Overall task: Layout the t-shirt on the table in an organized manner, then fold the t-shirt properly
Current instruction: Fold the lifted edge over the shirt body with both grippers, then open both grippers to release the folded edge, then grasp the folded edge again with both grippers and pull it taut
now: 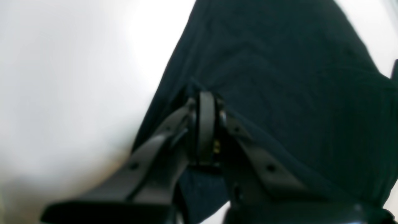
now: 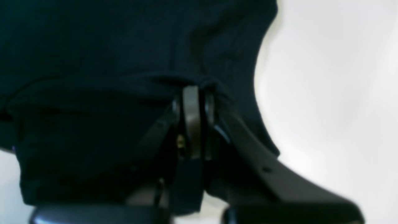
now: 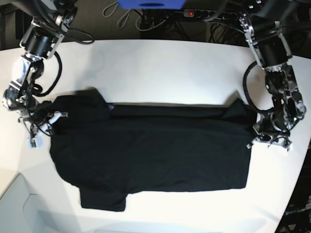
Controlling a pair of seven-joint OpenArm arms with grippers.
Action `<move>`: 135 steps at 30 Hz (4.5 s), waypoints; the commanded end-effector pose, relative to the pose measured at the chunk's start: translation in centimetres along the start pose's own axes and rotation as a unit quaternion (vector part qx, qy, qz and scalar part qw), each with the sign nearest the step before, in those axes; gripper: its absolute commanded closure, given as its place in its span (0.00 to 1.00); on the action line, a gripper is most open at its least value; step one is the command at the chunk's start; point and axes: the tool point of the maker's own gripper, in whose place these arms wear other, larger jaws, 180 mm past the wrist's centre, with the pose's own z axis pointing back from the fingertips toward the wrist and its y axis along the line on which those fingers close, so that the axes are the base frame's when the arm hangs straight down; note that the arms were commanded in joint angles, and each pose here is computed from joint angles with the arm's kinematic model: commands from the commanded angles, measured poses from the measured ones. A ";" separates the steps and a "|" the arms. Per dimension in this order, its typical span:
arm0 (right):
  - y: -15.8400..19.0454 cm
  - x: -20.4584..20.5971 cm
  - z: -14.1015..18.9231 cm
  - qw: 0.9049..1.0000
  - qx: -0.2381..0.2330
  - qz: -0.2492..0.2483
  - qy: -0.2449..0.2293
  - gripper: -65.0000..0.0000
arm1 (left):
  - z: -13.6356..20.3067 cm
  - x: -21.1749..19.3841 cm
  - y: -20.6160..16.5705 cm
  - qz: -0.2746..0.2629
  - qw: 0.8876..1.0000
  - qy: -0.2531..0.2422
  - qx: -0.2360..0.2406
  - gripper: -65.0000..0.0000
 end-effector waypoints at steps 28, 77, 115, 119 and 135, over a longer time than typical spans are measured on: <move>-1.4 0.9 -0.5 0.999 -0.016 -0.037 -0.027 0.68 | -0.9 4.2 -1.1 0.027 0.999 -0.042 -0.014 0.40; -4.9 -3.3 3.9 0.996 -0.077 -0.036 -0.015 0.57 | -1.6 -4.9 0.7 -0.074 0.997 0.015 0.016 0.36; -3.7 -4.4 8.9 0.993 -0.095 0.058 0.031 1.00 | 3.9 -4.1 0.5 -0.156 0.988 -0.005 0.010 1.00; -3.6 -3.4 11.2 0.988 -0.119 0.095 0.039 1.00 | 7.3 -3.9 -0.4 -0.168 0.986 -0.011 0.003 1.00; -6.1 1.4 9.8 0.972 -0.147 0.170 0.074 1.00 | 6.1 2.7 -2.5 -0.103 0.995 -0.011 -0.013 1.00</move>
